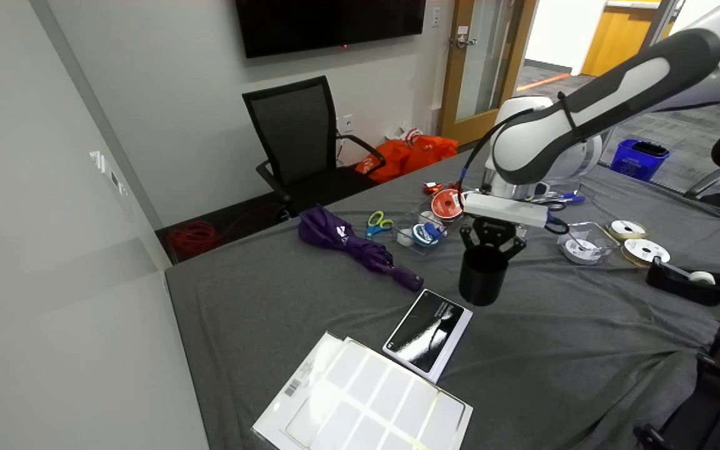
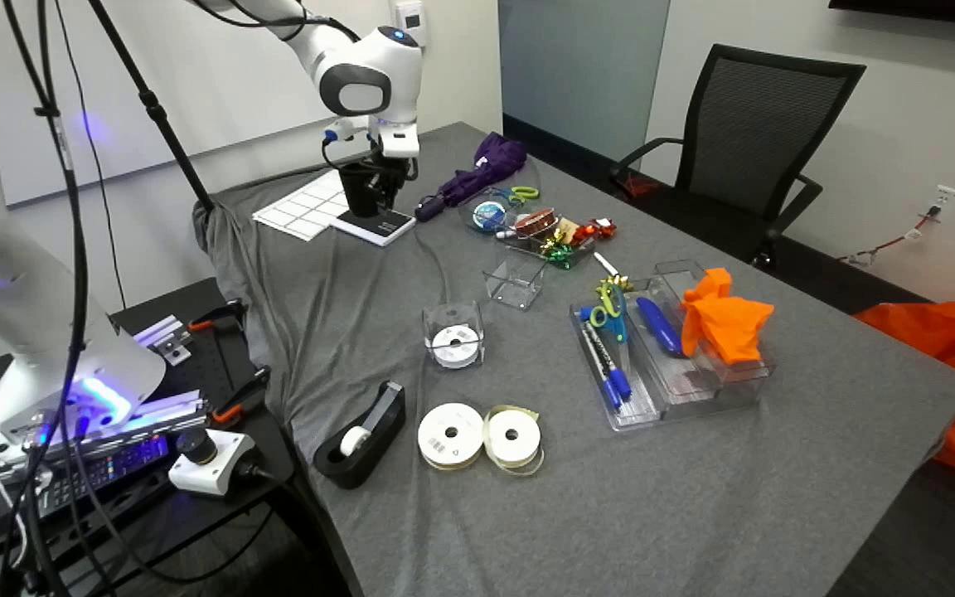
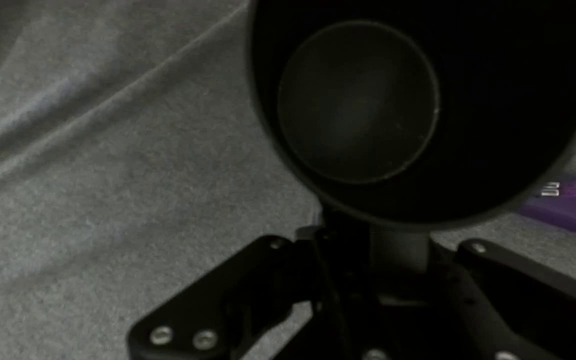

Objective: Put the black cup on the black object on the left

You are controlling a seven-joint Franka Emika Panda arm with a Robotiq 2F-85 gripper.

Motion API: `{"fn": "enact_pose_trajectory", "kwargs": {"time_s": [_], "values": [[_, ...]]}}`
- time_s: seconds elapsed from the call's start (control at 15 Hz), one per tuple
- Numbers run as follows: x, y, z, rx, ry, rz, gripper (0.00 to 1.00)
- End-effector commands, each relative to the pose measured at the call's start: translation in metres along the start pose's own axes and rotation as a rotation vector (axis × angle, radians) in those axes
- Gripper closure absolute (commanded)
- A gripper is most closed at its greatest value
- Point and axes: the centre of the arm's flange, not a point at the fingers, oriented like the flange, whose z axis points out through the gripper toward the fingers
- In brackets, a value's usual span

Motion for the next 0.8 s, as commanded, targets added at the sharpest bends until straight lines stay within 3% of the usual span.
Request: {"fn": "enact_pose_trajectory", "kwargs": {"time_s": [0.0, 0.4, 0.47, 0.6, 0.73], "values": [[-0.002, -0.047, 0.027, 0.038, -0.031, 0.112, 0.95], [0.009, -0.074, 0.072, 0.076, -0.036, 0.187, 0.95], [0.011, -0.073, 0.076, 0.07, -0.036, 0.183, 0.57], [0.011, -0.072, 0.079, 0.054, -0.041, 0.175, 0.52], [0.011, -0.074, 0.074, 0.059, -0.045, 0.175, 0.37]]}}
